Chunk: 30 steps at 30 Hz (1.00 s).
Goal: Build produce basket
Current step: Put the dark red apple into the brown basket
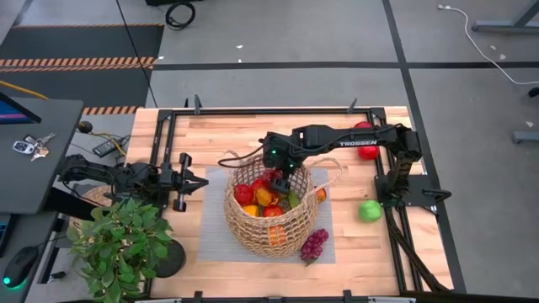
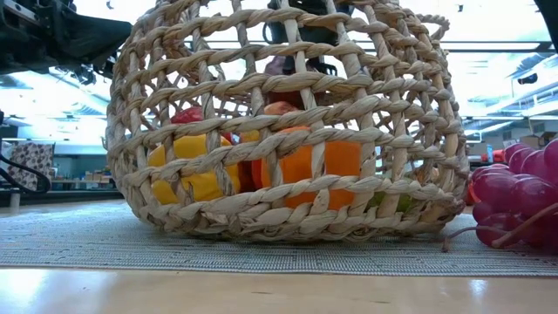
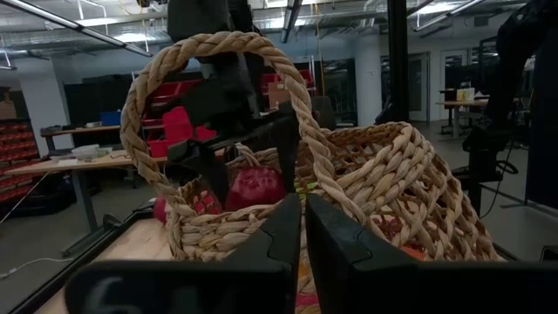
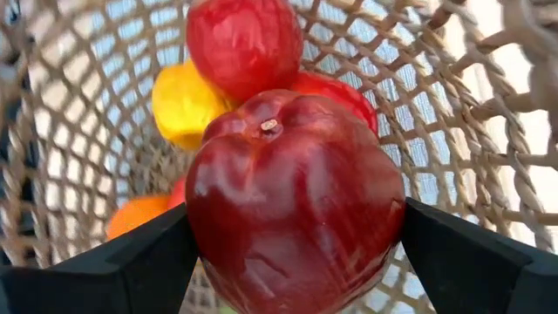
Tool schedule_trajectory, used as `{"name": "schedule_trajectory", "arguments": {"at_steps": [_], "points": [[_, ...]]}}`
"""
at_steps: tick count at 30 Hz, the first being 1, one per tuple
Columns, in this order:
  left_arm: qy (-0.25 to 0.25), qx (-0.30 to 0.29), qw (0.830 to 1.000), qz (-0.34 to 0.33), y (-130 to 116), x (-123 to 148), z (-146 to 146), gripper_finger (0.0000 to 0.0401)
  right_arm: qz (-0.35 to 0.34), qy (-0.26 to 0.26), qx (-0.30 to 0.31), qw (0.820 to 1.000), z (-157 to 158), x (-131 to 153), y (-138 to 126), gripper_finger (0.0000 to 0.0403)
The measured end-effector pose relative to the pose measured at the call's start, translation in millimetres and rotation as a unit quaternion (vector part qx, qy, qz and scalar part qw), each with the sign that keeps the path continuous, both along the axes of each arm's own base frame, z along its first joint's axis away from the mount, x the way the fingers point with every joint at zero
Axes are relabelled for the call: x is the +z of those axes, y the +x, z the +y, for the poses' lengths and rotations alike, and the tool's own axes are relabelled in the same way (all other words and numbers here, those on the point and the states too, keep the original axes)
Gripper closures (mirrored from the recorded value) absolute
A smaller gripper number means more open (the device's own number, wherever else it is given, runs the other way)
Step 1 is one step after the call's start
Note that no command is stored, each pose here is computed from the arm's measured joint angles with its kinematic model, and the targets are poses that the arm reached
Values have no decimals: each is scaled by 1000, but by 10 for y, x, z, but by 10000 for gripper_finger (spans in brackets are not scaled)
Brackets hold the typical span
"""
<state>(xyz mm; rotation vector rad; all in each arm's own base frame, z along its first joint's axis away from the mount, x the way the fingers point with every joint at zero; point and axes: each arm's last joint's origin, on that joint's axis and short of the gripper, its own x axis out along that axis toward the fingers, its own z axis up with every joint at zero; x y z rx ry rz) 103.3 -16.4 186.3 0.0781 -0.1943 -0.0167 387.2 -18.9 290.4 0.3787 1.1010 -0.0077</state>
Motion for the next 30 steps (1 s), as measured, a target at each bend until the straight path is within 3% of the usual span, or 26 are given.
{"name": "schedule_trajectory", "arguments": {"at_steps": [4, 16, 23, 30], "points": [[0, 0, 1000, 0, 0, -1, 0, 368, -3, -14, 27, 1000, 40, -1, 0, 29], [0, 0, 1000, 0, 0, 0, 0, 372, 2, -7, 11, 1000, 47, -3, -3, 29], [0, 0, 1000, 0, 0, -1, 0, 365, 2, -16, 5, 1000, 37, 6, -2, 6], [0, 0, 1000, 0, 0, 0, 0, 373, -22, -60, -5, 998, 18, 375, -37, 8]]}}
